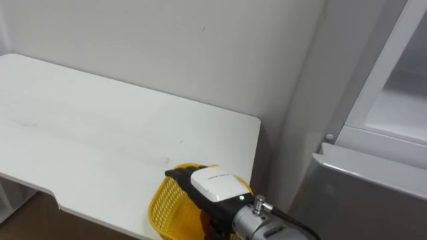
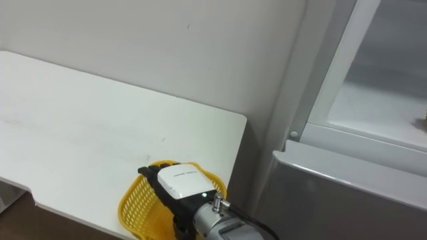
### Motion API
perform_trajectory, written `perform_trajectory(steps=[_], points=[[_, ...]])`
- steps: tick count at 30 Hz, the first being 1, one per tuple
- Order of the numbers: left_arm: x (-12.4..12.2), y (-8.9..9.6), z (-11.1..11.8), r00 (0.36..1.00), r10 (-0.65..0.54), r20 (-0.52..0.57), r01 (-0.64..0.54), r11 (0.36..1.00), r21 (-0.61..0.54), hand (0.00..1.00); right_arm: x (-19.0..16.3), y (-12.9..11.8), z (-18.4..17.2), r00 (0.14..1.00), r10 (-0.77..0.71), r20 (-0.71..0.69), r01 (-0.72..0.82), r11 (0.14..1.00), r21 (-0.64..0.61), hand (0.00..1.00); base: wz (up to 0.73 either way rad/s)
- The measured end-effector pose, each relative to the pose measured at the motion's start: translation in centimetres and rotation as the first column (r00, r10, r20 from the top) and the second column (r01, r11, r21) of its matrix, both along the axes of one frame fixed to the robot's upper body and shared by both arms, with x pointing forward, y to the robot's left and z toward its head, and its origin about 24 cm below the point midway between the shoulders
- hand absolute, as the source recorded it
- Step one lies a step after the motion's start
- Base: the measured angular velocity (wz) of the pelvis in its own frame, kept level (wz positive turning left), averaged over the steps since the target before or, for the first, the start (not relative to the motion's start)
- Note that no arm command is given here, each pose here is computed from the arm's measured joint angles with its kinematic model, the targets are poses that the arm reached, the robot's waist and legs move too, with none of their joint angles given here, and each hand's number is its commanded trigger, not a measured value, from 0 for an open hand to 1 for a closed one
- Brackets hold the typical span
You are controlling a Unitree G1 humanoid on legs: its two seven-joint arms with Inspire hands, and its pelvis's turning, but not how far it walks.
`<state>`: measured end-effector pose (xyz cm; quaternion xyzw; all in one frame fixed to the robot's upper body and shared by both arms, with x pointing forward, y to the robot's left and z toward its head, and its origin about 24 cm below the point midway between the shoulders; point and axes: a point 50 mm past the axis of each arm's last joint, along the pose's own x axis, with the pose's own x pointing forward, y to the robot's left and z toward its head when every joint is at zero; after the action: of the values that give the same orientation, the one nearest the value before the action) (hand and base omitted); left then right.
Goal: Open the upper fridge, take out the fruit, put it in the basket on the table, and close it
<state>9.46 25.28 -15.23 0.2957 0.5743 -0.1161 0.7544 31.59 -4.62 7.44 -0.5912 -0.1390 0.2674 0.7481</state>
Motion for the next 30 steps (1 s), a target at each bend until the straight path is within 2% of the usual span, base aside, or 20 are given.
perform_trajectory(steps=[8,14,16,23,30], points=[[-0.2,0.1,0.0,1.000,0.009,-0.010,-0.008,1.000,0.004,0.00,0.9,-0.7,1.5,0.998,-0.040,0.045,0.038,0.998,0.047,0.00,0.00],[-0.5,0.4,0.0,0.999,0.032,-0.007,-0.032,0.999,0.013,0.00,1.2,-1.6,4.7,0.987,-0.071,0.144,0.040,0.978,0.205,0.00,0.01],[-0.6,0.2,-0.1,1.000,0.019,-0.009,-0.019,1.000,0.017,0.00,1.0,-1.7,6.2,0.976,-0.084,0.202,0.020,0.954,0.300,0.00,-0.02],[-1.2,-0.4,-0.4,1.000,0.022,-0.018,-0.022,1.000,-0.001,0.00,0.4,-1.6,8.3,0.963,-0.084,0.257,-0.039,0.898,0.439,0.00,-0.04],[-1.5,-1.0,-0.7,0.998,0.052,-0.017,-0.052,0.999,-0.011,0.00,-2.0,-1.7,12.4,0.926,-0.068,0.372,-0.187,0.773,0.607,0.00,-0.05]])
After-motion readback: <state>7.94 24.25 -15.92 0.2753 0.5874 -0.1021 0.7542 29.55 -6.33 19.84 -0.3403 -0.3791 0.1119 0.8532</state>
